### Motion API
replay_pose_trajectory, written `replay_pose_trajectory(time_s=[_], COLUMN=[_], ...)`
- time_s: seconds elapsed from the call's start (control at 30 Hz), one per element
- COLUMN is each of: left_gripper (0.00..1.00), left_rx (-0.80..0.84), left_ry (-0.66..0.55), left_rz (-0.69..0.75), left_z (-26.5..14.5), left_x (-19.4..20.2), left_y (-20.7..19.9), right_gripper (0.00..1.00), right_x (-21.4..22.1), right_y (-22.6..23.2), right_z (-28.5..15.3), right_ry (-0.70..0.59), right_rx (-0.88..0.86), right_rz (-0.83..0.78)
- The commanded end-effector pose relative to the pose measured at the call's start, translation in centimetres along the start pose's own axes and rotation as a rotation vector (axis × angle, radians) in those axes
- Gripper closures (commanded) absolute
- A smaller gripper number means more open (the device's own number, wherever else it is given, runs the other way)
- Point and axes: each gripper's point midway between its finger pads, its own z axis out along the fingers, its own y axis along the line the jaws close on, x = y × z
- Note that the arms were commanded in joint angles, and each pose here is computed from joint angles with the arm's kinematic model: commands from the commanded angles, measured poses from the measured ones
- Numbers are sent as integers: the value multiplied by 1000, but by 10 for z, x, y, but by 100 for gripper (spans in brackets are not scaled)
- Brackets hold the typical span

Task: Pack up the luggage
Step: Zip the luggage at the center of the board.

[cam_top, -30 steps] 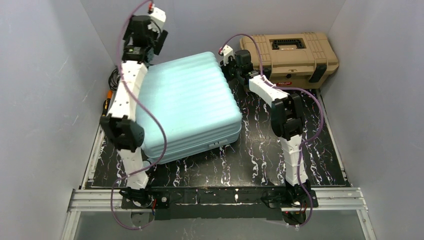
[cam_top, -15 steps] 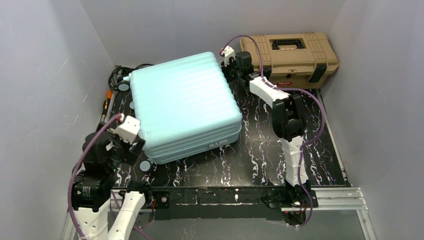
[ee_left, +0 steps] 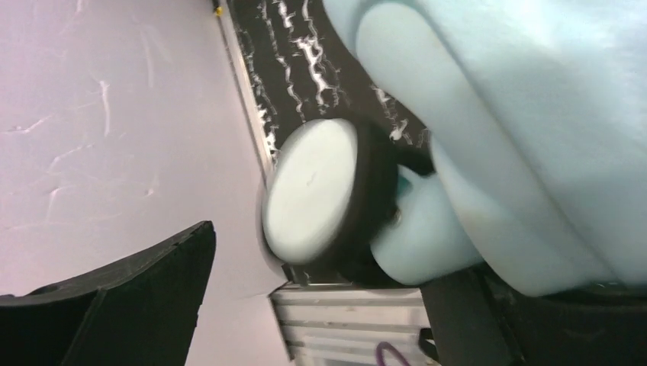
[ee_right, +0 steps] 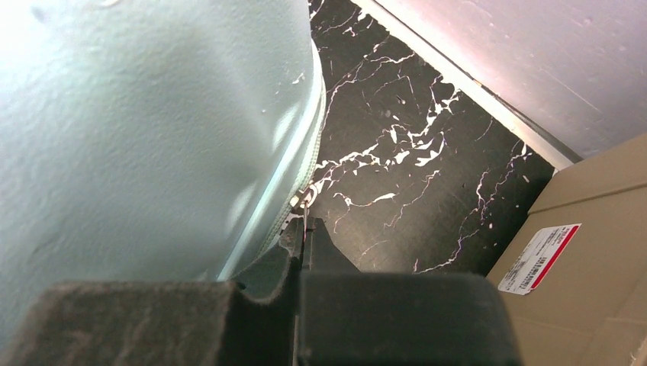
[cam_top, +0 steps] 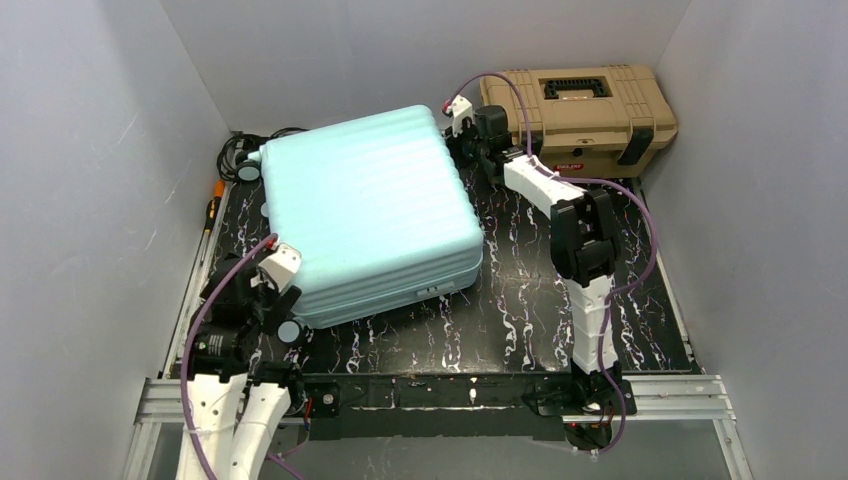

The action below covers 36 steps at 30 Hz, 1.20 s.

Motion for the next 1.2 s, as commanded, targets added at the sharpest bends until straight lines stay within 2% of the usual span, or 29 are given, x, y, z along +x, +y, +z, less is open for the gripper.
replay_pose_trajectory(time_s=[0.0, 0.23, 0.43, 0.67, 0.77, 0.97, 1.07, 1.17], left_gripper=[3, 8, 9, 11, 12, 12, 12, 12], left_rx=[-318, -417, -465, -424, -413, -394, -396, -383], left_ry=[62, 60, 140, 183, 190, 149, 98, -3], left_rz=[-10, -93, -226, -456, -497, -541, -543, -532], left_z=[14, 31, 49, 85, 103, 108, 96, 70], left_x=[-7, -30, -5, 16, 17, -4, -22, -53], left_y=[59, 90, 126, 169, 181, 202, 215, 233], right_gripper=[99, 99, 99, 99, 99, 99, 99, 99], right_x=[-27, -28, -33, -7, -2, 4, 7, 26], right_y=[3, 27, 63, 112, 130, 183, 210, 226], right_z=[-29, -58, -104, -132, -147, -189, -211, -217], right_ry=[-27, -27, -125, -66, -65, -53, -56, -14], right_rx=[-13, -83, -71, -128, -152, -255, -341, -409], right_rz=[-65, -64, -131, -130, -137, -180, -188, -148])
